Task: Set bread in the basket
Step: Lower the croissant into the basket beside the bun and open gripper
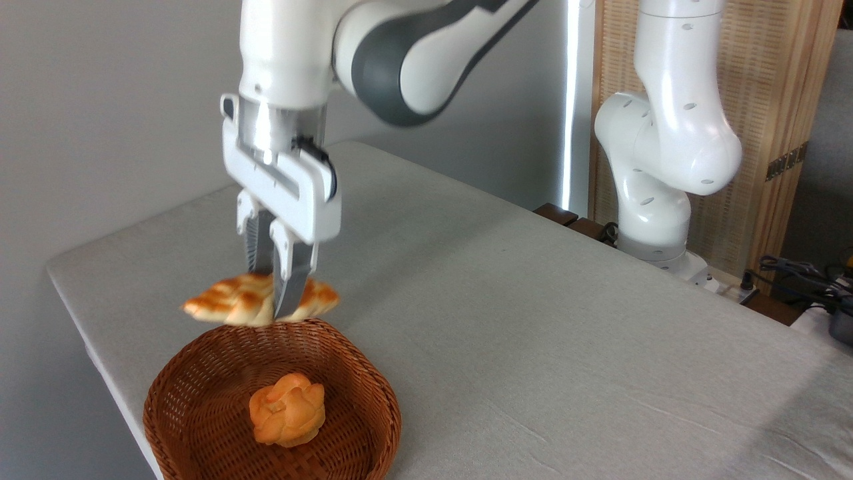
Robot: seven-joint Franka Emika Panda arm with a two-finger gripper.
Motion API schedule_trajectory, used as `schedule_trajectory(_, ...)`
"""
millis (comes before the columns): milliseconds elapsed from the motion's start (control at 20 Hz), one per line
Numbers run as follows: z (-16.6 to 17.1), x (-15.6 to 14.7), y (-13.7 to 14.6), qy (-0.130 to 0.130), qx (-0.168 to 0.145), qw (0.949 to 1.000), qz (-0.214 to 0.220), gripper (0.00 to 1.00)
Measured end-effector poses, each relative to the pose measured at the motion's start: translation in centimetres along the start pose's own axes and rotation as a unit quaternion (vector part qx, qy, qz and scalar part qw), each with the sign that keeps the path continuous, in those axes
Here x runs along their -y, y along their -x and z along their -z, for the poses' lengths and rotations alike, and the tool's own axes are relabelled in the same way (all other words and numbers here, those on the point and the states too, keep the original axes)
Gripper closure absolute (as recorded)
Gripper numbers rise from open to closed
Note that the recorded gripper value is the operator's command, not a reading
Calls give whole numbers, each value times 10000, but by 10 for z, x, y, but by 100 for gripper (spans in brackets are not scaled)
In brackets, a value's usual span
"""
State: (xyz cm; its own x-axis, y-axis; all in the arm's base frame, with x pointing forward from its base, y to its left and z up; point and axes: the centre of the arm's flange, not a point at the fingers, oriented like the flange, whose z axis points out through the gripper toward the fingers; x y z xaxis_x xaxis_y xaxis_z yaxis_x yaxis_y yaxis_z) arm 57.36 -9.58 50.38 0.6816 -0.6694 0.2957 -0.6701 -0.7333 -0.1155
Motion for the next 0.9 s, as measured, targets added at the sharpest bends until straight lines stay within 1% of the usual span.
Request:
schedule_trajectory(100,-16,14,1,-17,-245,9993,284,0)
schedule_trajectory(200,-23,26,4,55,-491,9966,652,0)
schedule_trajectory(300,-26,36,9,95,-620,9939,902,0)
schedule_trajectory(700,-44,38,11,140,-520,9940,957,0)
schedule_trajectory(900,-37,40,5,80,-612,9937,933,0)
